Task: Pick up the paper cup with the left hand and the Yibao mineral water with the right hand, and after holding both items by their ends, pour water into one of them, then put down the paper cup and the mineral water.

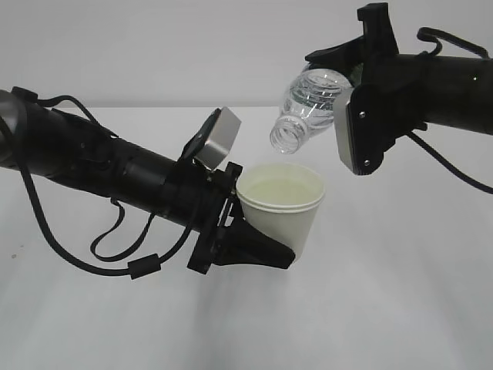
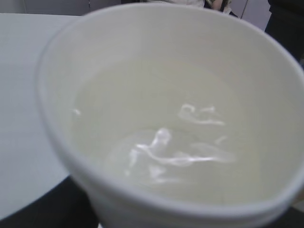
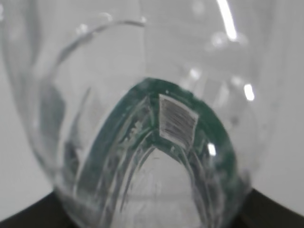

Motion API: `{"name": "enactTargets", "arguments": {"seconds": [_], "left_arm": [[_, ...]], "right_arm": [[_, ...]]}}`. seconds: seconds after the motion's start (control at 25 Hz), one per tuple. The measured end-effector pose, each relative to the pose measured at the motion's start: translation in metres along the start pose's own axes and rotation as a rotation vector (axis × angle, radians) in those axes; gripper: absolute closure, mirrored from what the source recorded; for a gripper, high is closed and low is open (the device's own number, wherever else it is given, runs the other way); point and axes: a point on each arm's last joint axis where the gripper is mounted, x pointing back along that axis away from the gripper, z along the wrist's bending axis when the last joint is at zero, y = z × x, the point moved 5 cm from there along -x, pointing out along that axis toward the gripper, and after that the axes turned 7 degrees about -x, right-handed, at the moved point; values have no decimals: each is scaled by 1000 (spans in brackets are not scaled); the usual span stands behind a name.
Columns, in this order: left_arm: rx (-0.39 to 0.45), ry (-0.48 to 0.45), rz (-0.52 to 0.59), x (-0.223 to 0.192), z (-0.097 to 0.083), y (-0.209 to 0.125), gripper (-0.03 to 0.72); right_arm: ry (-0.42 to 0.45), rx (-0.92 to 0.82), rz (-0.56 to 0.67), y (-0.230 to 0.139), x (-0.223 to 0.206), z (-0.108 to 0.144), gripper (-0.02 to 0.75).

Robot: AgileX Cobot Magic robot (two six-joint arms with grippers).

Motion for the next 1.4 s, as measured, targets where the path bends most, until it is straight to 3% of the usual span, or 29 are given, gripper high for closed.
{"name": "enactTargets", "arguments": {"seconds": [1.4], "left_arm": [[-6,32,-31,0,4,4,261]], "right_arm": [[-6,-198,-5,1,0,-1,339]]}}
